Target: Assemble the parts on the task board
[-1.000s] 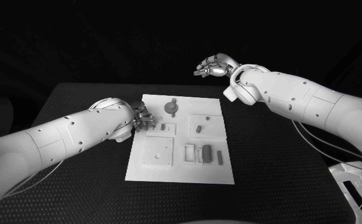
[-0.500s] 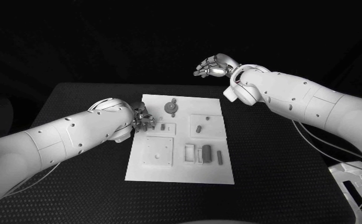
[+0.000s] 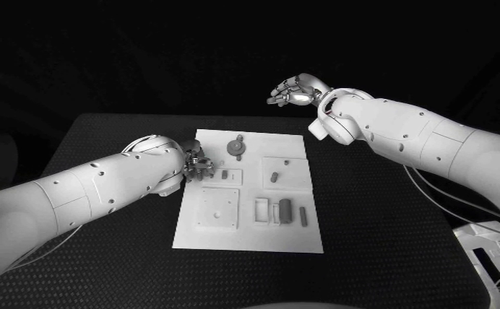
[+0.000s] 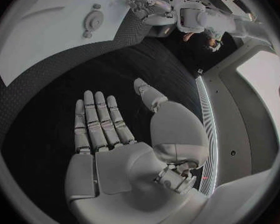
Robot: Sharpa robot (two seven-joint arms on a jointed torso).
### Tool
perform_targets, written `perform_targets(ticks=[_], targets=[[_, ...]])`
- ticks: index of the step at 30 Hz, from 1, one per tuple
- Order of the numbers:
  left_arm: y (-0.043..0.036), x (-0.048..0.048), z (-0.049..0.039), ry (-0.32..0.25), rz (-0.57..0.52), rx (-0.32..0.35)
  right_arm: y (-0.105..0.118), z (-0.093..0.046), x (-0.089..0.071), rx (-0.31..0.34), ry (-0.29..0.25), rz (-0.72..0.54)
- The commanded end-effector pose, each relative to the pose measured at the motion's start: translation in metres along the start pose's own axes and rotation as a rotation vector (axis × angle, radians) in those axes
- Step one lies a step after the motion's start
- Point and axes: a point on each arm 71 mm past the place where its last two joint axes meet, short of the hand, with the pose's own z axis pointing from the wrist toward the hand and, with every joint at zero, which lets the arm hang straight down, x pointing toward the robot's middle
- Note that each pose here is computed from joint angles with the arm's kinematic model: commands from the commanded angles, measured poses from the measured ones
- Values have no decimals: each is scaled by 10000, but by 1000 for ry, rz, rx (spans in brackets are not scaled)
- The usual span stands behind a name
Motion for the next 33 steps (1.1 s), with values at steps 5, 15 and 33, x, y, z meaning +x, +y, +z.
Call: perform_targets(ticks=[5,15,33], targets=[[24,81,4,22,29,-16,6,-3,14,-13,15,2],[34,74,1,14,24,-13,2,-4,16,-12,16,3],[68,74,15,42,-26,-13,-1,-3,25,-11,18,3]])
